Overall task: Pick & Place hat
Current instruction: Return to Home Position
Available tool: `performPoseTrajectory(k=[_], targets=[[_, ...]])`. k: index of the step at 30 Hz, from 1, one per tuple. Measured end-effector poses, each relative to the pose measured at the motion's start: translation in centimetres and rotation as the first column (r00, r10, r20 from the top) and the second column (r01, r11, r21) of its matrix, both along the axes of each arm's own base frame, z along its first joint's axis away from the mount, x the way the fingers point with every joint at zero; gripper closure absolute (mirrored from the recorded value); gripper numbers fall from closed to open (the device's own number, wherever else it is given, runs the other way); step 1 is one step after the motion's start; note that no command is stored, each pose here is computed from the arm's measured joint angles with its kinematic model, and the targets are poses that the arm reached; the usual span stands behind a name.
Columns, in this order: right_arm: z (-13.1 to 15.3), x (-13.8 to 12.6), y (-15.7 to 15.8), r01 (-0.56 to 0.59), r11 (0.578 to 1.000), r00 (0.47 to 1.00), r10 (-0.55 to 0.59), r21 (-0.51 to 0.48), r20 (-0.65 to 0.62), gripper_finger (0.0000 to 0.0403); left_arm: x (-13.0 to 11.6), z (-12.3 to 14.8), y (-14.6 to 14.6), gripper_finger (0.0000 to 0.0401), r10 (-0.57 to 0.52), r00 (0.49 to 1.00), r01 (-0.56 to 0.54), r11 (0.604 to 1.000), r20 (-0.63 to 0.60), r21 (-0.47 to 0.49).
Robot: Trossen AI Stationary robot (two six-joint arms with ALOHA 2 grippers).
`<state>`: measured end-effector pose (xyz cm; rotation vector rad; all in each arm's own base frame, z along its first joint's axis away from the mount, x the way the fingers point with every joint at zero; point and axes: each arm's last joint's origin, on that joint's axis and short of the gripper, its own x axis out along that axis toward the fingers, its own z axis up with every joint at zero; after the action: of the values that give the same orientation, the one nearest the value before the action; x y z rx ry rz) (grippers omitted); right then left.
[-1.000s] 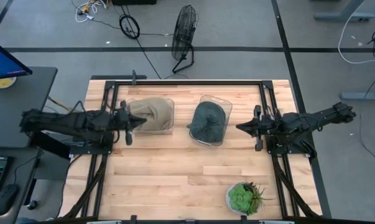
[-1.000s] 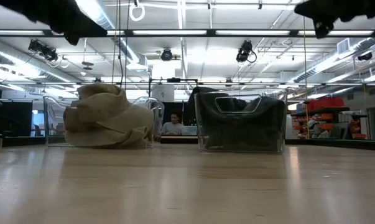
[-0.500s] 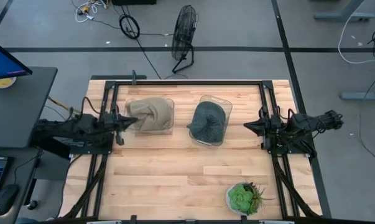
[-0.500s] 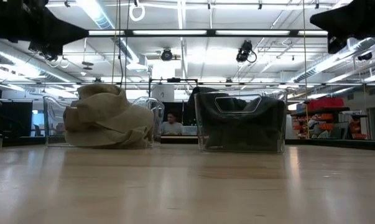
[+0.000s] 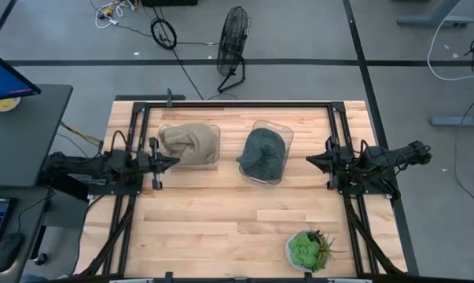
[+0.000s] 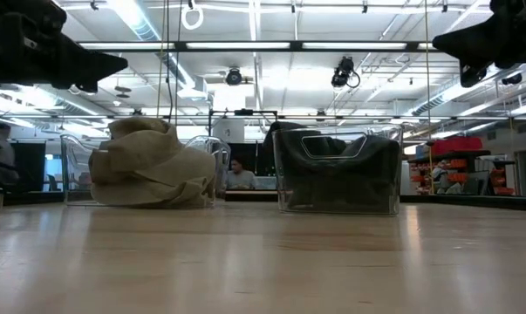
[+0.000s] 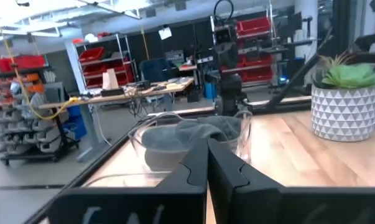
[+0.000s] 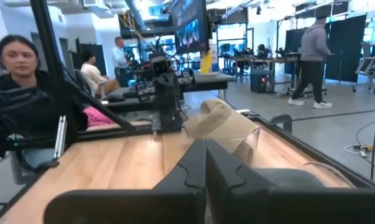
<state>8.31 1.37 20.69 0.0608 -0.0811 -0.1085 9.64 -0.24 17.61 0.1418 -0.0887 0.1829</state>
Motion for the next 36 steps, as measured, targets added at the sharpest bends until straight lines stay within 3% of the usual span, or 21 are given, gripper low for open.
performPoseTrajectory(k=[4, 11, 36], targets=[[-1.1, 0.4, 0.1, -0.001, 1.000, 1.000, 0.001, 0.002, -0.011, 0.0401, 0.0, -0.1, -0.1, 0.0398, -0.017, 1.000, 0.017, 0.999, -0.019, 0.039], [-3.3, 1.0, 0.4, -0.013, 1.000, 1.000, 0.013, 0.014, -0.011, 0.0401, 0.1, -0.5, -0.1, 0.0398, -0.030, 0.998, 0.029, 0.999, -0.046, -0.021], [-3.2, 1.0, 0.4, -0.033, 0.999, 0.999, 0.033, 0.038, -0.004, 0.0387, 0.1, -0.5, -0.1, 0.0398, -0.032, 0.999, 0.030, 0.997, -0.036, -0.064]])
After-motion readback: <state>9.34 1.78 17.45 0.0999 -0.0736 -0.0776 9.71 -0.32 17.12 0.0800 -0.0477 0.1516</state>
